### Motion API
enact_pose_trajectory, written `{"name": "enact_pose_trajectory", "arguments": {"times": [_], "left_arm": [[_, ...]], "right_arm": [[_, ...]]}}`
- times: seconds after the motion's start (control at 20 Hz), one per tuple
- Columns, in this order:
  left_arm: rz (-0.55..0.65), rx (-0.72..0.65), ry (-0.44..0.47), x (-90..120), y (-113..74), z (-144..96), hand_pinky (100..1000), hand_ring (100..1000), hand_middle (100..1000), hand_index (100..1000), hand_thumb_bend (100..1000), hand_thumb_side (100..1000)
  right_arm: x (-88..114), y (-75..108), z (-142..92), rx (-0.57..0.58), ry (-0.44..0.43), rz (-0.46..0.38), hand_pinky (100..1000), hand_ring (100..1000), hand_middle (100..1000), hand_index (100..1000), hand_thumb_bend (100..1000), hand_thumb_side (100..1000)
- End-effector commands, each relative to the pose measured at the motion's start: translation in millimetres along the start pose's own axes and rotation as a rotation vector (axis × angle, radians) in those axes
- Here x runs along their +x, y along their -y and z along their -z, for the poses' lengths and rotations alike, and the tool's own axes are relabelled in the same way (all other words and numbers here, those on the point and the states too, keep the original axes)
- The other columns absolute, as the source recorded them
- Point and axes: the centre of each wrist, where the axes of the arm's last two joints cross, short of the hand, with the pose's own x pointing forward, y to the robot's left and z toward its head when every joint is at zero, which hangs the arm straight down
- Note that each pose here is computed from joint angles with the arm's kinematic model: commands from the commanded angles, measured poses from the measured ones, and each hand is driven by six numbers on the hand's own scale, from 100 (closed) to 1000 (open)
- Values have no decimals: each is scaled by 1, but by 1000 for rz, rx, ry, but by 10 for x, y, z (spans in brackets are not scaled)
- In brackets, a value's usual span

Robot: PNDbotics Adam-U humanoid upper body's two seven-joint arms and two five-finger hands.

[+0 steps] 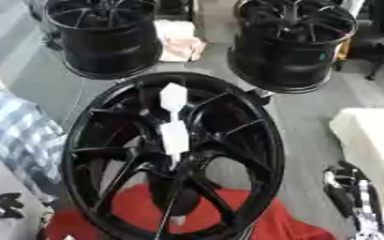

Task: Pull the pin out of the wheel hub.

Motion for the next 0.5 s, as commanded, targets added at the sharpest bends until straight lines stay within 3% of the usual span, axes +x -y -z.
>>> {"name": "enact_pose_trajectory", "arguments": {"times": [0.05,0.25,0.5], "left_arm": [[36,8,4,72,-151,-25,771,584,605,795,119,673],[43,4,-2,78,-164,-35,770,583,604,794,120,672],[53,-7,-10,87,-174,-38,770,583,604,794,119,672]], "right_arm": [[382,495,358,-67,133,-104,702,662,672,848,100,505],[1065,970,698,-44,303,-240,715,681,693,863,100,498],[1968,1257,846,196,484,-294,730,727,742,887,100,523]]}}
